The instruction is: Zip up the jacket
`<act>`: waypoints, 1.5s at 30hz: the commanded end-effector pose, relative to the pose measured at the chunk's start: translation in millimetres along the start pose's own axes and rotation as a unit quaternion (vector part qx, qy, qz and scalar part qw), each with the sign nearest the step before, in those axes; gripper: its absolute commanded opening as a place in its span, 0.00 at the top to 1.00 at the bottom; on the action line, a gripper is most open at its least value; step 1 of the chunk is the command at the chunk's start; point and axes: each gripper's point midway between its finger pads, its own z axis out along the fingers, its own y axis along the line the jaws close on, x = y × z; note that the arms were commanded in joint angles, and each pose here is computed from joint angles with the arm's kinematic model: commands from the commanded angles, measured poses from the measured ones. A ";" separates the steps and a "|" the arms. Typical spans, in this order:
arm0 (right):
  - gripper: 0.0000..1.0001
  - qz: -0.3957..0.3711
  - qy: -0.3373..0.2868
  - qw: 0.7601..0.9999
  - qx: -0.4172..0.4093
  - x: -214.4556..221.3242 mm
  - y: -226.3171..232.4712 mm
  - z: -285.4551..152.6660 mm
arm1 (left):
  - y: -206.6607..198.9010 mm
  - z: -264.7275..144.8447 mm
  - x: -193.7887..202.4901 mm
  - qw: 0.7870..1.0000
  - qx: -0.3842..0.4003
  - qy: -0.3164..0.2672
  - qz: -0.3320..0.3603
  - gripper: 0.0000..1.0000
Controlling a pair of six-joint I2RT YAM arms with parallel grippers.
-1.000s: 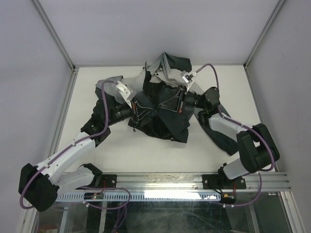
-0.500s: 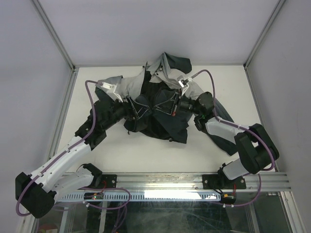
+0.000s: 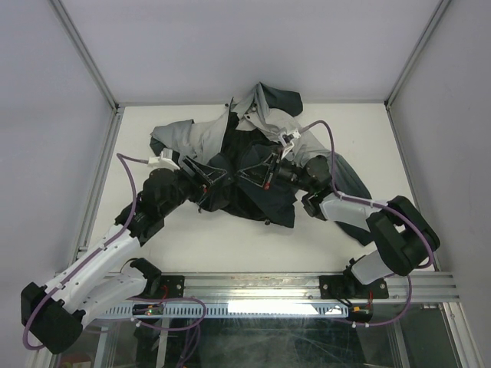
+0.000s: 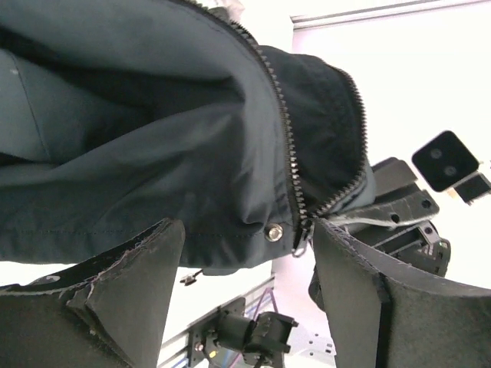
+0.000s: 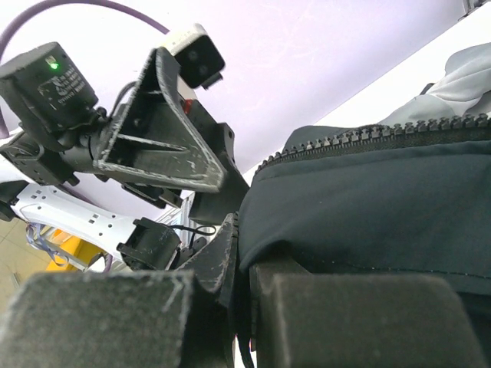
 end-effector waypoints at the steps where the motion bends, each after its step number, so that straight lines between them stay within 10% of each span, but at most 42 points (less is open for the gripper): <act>1: 1.00 -0.045 -0.050 0.997 -0.026 -24.0 20.6 3.9 | -9.7 4.7 4.8 0.996 0.025 0.011 -0.086 0.30; 21: 1.00 -0.041 -0.045 0.998 -0.030 -16.5 24.5 9.9 | -13.0 16.7 16.3 0.977 0.106 0.034 -0.184 0.37; 35: 1.00 -0.044 -0.049 0.998 -0.005 -13.5 14.6 7.6 | -26.5 5.4 6.4 0.970 0.165 0.011 -0.180 0.94; 40: 1.00 -0.048 -0.048 0.998 0.001 -15.2 12.3 9.7 | -22.1 1.0 2.7 0.979 0.140 -0.006 -0.148 0.71; 45: 1.00 -0.051 -0.050 0.997 0.012 -19.8 9.2 11.3 | -27.0 -4.5 -9.4 0.994 0.104 -0.038 0.025 0.54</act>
